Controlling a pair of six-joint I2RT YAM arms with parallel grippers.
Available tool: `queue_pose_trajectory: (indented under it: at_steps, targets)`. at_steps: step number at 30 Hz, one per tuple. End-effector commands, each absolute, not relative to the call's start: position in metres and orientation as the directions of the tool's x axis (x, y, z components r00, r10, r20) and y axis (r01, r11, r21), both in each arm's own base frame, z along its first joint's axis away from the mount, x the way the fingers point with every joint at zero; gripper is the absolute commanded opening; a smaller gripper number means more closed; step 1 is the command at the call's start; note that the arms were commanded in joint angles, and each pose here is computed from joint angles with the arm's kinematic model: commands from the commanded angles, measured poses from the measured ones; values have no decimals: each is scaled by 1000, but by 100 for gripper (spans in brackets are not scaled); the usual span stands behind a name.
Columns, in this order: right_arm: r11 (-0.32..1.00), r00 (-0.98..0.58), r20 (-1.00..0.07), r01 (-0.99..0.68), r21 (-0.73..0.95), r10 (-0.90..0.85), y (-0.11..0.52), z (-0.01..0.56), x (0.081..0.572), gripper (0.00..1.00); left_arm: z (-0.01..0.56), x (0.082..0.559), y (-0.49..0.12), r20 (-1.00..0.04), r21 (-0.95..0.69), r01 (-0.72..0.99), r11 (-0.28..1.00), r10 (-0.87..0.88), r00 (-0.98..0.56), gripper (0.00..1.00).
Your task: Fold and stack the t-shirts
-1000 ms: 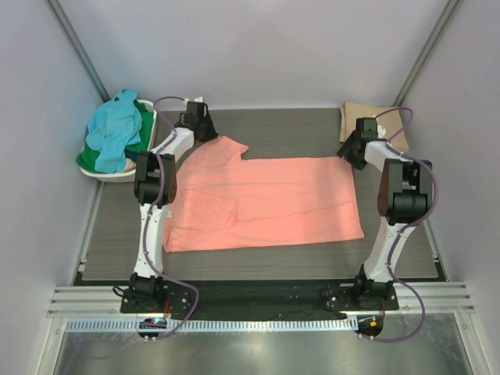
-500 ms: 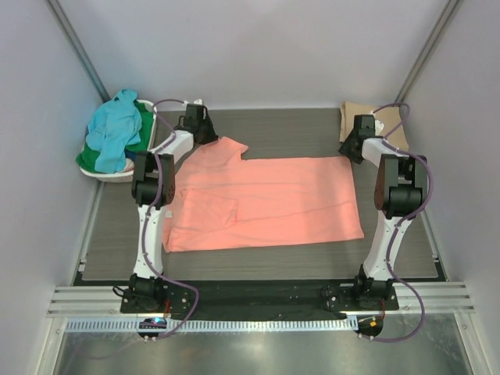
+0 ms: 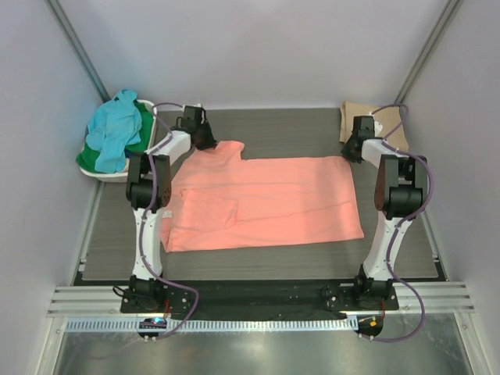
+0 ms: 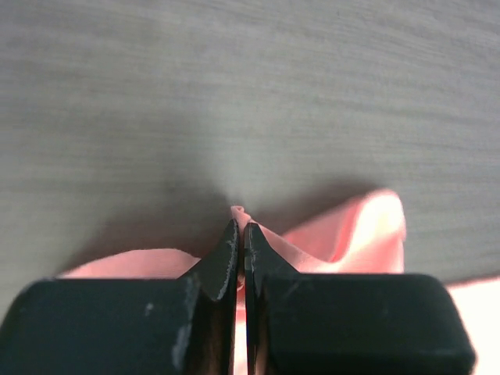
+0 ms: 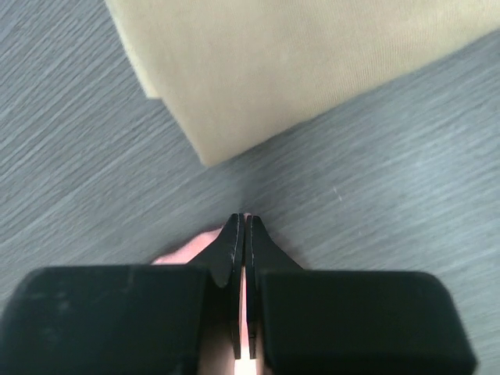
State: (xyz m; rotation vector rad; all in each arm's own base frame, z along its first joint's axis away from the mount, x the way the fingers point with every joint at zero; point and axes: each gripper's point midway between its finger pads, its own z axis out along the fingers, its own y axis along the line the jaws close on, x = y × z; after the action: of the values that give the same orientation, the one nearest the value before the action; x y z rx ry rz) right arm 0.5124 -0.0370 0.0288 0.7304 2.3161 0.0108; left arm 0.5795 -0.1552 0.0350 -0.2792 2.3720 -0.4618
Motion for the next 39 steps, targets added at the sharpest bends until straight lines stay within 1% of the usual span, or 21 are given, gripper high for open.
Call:
queue_pose_trajectory:
  at_steps: [1,3,4,7,8,9,11,12,13,14,15,17,21,27,31,39]
  targets:
    - [843,-513,-690,455,285,510,-30,93,518,1,111,562,-148,-639,-395,-49,917,-313,-703,0]
    - [846,-494,-701,427,321,515,-24,114,514,1,117,550,-147,-636,-394,-49,918,-311,-706,0]
    - [847,-502,-694,419,327,516,-22,114,508,1,132,545,-147,-651,-396,-41,917,-312,-692,0]
    - [849,-506,-687,385,361,522,-12,126,493,1,130,525,-147,-642,-382,-48,923,-302,-704,0]
    - [850,-507,-686,378,368,522,-10,129,488,1,144,519,-149,-657,-386,-34,922,-300,-691,0]
    - [851,-521,-676,380,363,521,-9,123,479,1,135,509,-148,-646,-371,-45,927,-292,-706,0]
    - [854,-511,-688,365,370,516,-7,134,469,1,147,497,-152,-662,-365,-29,931,-281,-695,0]
    - [854,-523,-678,369,366,517,-6,128,460,1,142,487,-151,-657,-348,-37,937,-272,-703,0]
    - [854,-508,-689,362,374,517,-6,137,455,1,143,480,-154,-656,-342,-34,939,-264,-707,0]
    - [855,-508,-691,360,372,515,-6,138,451,1,155,473,-153,-672,-341,-28,940,-264,-692,0]
    - [855,-516,-684,367,366,515,-6,133,443,1,145,462,-151,-657,-329,-38,944,-258,-708,0]
    - [857,-500,-700,369,361,510,-9,141,435,1,149,448,-155,-658,-329,-26,944,-249,-711,0]
    - [851,-504,-691,386,356,518,-15,134,419,1,156,414,-144,-676,-286,-46,957,-235,-698,0]
    - [830,-474,-691,423,365,545,-35,136,408,1,160,374,-122,-677,-255,-96,962,-249,-692,0]
    - [819,-463,-687,436,373,560,-42,136,404,1,177,350,-115,-693,-276,-97,956,-268,-669,0]
    - [817,-487,-668,450,361,563,-41,122,396,1,177,314,-103,-665,-293,-144,945,-310,-680,0]
